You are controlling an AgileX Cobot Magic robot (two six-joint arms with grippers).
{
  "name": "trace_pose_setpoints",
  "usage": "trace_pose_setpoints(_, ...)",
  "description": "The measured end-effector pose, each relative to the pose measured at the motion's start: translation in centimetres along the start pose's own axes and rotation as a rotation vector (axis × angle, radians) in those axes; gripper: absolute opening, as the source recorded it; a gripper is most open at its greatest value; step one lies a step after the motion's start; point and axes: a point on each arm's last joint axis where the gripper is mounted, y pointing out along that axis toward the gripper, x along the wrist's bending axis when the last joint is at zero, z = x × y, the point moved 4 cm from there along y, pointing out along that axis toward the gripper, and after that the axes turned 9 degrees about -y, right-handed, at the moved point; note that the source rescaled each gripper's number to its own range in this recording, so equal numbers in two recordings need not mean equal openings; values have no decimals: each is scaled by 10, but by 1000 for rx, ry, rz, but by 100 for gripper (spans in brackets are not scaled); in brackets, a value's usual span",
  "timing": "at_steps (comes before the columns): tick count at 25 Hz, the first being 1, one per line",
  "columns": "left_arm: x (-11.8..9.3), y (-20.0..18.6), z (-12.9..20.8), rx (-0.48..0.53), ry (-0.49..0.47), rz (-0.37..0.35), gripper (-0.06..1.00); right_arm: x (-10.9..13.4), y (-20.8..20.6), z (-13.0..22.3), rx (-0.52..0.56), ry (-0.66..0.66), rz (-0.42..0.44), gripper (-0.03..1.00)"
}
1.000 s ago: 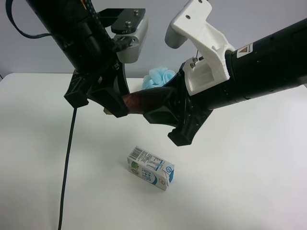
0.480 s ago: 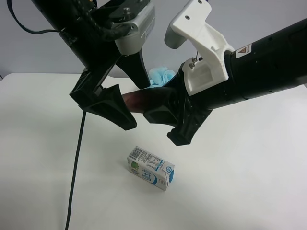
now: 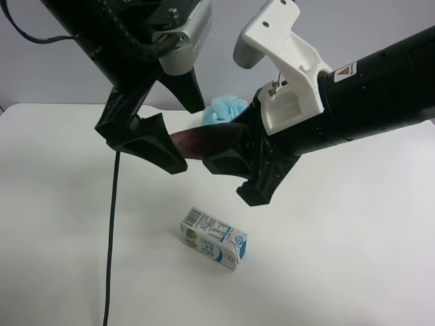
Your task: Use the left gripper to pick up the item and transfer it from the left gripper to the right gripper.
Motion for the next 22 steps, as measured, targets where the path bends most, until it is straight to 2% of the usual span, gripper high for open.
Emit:
trace_pose_setpoints(7, 3, -42, 11, 21, -87, -135, 99, 0, 0, 0, 0, 0, 0, 0)
trace_pose_setpoints(13, -11, -87, 25, 52, -172, -208, 99, 0, 0, 0, 0, 0, -1, 0)
trace_pose_setpoints(18, -19, -123, 38, -14, -380, -306, 99, 0, 0, 0, 2, 0, -4, 0)
trace_pose_setpoints(22, -31, -136, 65, -21, -531, -354, 99, 1, 0, 0, 2, 0, -5, 0)
